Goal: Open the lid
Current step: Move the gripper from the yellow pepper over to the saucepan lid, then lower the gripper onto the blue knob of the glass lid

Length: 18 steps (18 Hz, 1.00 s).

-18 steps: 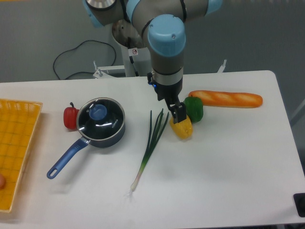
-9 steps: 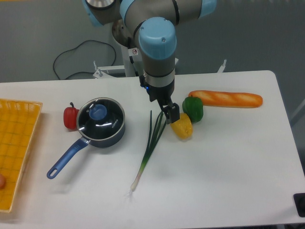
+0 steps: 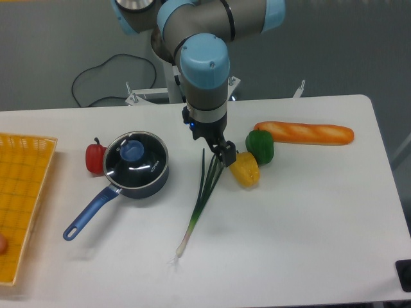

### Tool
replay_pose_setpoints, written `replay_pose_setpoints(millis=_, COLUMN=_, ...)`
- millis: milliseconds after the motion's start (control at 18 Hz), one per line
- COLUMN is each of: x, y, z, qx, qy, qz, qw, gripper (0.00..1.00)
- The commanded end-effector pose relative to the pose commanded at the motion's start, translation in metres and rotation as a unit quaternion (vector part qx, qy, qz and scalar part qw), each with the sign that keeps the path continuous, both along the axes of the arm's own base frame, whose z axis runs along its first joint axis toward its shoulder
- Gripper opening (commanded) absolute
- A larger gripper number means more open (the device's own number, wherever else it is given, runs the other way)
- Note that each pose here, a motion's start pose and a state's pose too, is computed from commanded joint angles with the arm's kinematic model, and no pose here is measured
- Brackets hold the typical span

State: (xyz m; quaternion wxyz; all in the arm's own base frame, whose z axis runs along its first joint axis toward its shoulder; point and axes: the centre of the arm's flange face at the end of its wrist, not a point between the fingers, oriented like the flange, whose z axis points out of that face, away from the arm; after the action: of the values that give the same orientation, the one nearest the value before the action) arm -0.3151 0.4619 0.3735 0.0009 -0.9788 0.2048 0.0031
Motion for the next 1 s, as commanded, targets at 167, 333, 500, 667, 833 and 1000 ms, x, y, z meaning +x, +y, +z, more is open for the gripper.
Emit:
replay_pose_setpoints(millis=167, x=0.016, y=0.006, z=-0.012, qx=-0.007, qy=-0.009, qz=-0.001, qw=0.9999, gripper=1.00)
replay_pose_setpoints(millis=333, x=0.031, y=0.018, z=-0.021, qx=-0.014, qy=-0.015, qz=0.050, qw=0.9985, gripper=1.00)
replay_pose_setpoints(millis=500, x=0.052, y=0.025, z=-0.032, qx=-0.022, qy=-0.020, qz=0.061, qw=0.9977, gripper=1.00)
replay_pose_setpoints(millis=667, x=0.063, y=0.031, z=-0.029, qx=-0.017, qy=-0.016, qz=0.061, qw=0.9979, gripper=1.00)
replay_pose_setpoints(millis=833, x=0.080, y=0.039, z=-0.028, qx=-0.016, qy=-0.014, qz=0.078, qw=0.9967, gripper=1.00)
replay_pose_setpoints(millis=1000, x=0.103, y=0.044, z=-0.036, qx=-0.022, qy=-0.018, qz=0.090, qw=0.9956, gripper=1.00)
